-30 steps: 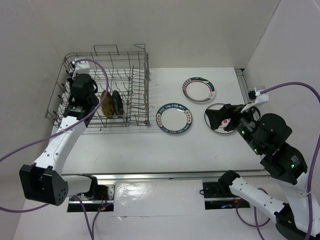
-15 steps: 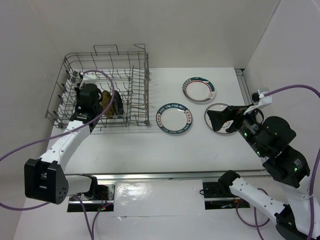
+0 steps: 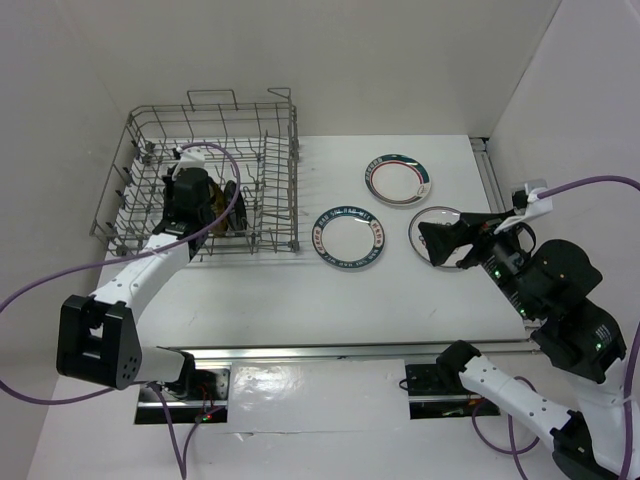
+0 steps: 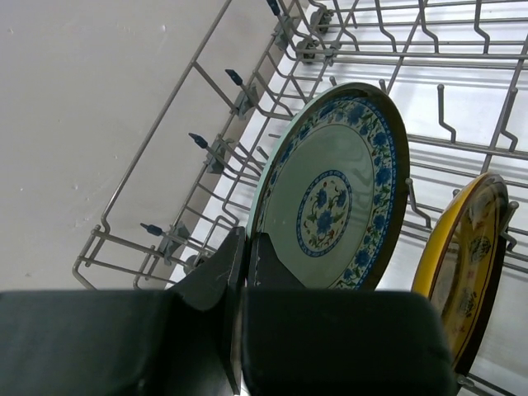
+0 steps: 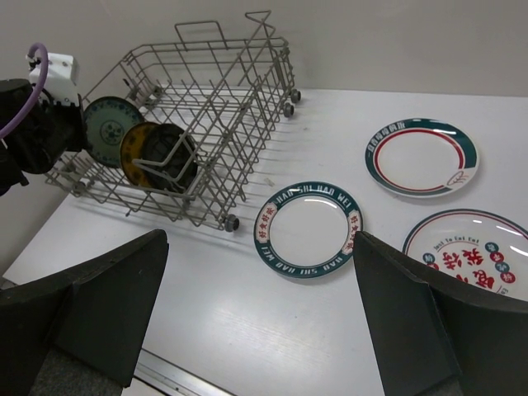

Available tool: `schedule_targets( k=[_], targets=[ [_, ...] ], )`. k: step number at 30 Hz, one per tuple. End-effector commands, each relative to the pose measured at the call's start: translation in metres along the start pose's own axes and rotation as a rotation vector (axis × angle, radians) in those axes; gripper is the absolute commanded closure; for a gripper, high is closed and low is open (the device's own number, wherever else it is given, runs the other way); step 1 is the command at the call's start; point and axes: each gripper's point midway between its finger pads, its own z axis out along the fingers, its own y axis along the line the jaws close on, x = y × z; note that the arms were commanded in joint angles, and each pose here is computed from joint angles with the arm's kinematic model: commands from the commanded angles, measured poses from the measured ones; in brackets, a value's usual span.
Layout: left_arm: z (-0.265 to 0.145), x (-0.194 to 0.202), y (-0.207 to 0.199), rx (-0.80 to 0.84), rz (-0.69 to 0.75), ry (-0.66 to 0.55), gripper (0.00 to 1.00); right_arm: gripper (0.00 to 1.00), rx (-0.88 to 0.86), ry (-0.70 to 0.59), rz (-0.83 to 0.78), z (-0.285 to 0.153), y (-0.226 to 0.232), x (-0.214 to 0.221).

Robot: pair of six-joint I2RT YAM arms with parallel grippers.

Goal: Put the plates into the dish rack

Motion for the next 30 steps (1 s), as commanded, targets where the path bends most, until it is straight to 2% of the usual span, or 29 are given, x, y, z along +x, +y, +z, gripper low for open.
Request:
schedule_targets(
  k=[1, 4, 9, 10, 11, 14, 15, 19, 21, 22, 24, 25, 26, 27, 28, 30],
  targets=[
    [0.002, -0.011, 0.006, -0.036, -0.050, -0.013, 1.00, 0.00, -0.015, -0.058, -0.005, -0.001, 0.003, -0.013],
    [0.004, -0.007, 0.001, -0.032, -0.048, 0.011, 1.00, 0.00, -0.014, -0.058, -0.005, -0.001, 0.003, -0.013],
    [0.003, -0.009, -0.012, 0.032, -0.049, 0.019, 0.86, 0.00, -0.014, -0.058, -0.005, -0.001, 0.003, -0.013],
    [0.003, -0.009, -0.013, 0.032, -0.058, 0.020, 0.80, 0.00, -0.005, -0.061, -0.005, -0.001, 0.001, -0.014],
    [0.002, -0.011, -0.012, 0.032, -0.066, 0.021, 0.59, 0.00, -0.005, -0.061, -0.005, -0.001, 0.001, -0.014],
    [0.001, -0.015, -0.011, 0.033, -0.075, 0.026, 0.37, 0.00, -0.005, -0.061, -0.005, 0.001, 0.001, -0.012],
    [0.001, -0.013, -0.011, 0.034, -0.068, 0.033, 0.25, 0.00, -0.005, -0.061, -0.005, 0.001, 0.001, -0.012],
    [-0.004, -0.030, 0.005, -0.019, -0.115, -0.002, 0.05, 0.00, -0.005, -0.061, -0.005, 0.001, 0.001, -0.012],
    [-0.010, -0.043, 0.017, -0.035, -0.148, -0.018, 0.00, 0.00, 0.012, -0.038, -0.012, 0.009, -0.001, -0.002],
    [-0.014, -0.060, 0.026, -0.047, -0.214, -0.037, 0.00, 0.00, 0.032, -0.030, -0.003, 0.011, -0.004, 0.002],
    [-0.031, -0.072, 0.040, -0.028, -0.272, -0.021, 0.00, 0.00, 0.087, 0.057, 0.015, 0.033, -0.010, 0.033],
    [-0.040, -0.094, 0.044, 0.021, -0.364, -0.051, 0.00, 0.00, 0.064, 0.107, 0.082, 0.040, -0.003, 0.050],
    [-0.049, -0.102, 0.046, 0.057, -0.404, -0.054, 0.00, 0.00, 0.065, 0.195, 0.101, 0.049, -0.002, 0.084],
    [-0.058, -0.102, 0.047, 0.103, -0.403, -0.034, 0.00, 0.00, 0.058, 0.220, 0.144, 0.061, 0.002, 0.098],
    [-0.075, -0.116, 0.059, 0.143, -0.451, -0.070, 0.00, 0.00, 0.052, 0.241, 0.216, 0.066, 0.007, 0.112],
    [-0.103, -0.127, 0.042, 0.325, -0.497, -0.102, 0.00, 0.00, 0.048, 0.270, 0.258, 0.080, 0.006, 0.149]
  ],
)
